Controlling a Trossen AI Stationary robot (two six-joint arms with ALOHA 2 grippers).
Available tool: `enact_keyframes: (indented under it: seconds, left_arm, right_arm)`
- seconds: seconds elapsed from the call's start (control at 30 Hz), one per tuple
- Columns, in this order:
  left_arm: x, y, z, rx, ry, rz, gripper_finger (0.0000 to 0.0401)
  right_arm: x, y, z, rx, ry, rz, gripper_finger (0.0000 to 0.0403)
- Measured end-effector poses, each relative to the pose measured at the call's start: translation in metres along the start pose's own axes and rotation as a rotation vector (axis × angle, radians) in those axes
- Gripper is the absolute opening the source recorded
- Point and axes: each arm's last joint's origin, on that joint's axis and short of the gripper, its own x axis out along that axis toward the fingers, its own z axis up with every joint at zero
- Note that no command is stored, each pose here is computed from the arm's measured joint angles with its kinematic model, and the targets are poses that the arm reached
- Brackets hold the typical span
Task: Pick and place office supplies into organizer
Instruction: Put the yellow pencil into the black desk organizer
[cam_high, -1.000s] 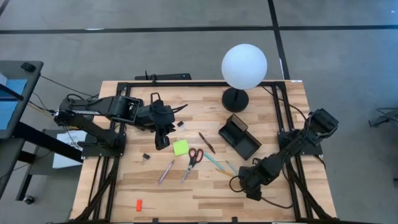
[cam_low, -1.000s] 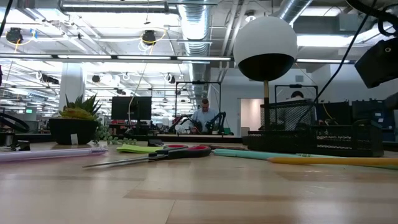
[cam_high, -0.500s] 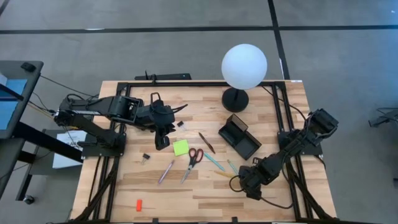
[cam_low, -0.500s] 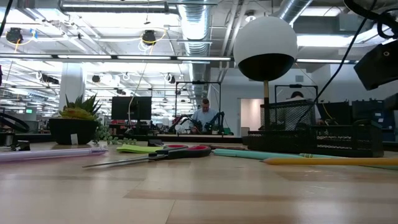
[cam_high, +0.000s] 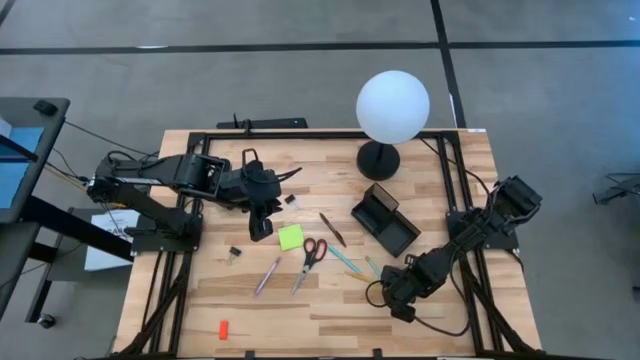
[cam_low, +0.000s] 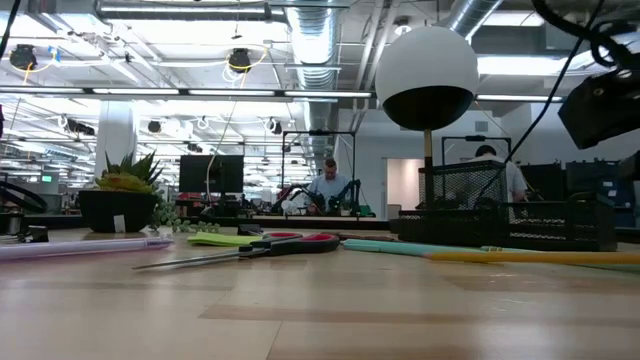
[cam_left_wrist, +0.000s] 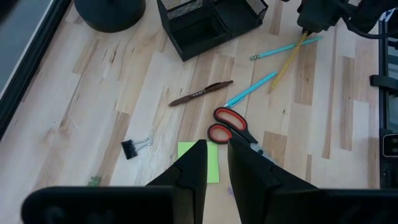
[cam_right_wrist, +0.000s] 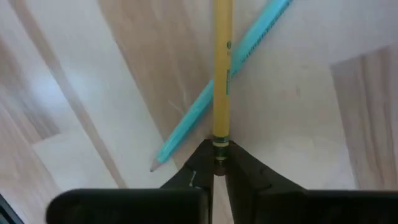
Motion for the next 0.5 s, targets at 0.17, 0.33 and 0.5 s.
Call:
enact_keyframes:
  seconds: [0.17,0.33,0.5]
  left_arm:
    - [0.000,0.000,0.000,0.000,0.000,0.000,0.0057]
    - [0.000,0.001,0.000,-0.008,-0.012,0.031,0.0057]
    - [0.000,0.003,0.002,-0.004,-0.048,0.120,0.0057]
  right_arm:
    - [-0.030,-0.003,-0.007,0.039,0.052,-0.038,0.0010]
    - [-0.099,-0.001,-0.013,0.049,0.090,-0.030,0.0012]
    - [-0.169,-0.014,-0.009,0.025,0.183,-0.069,0.0009]
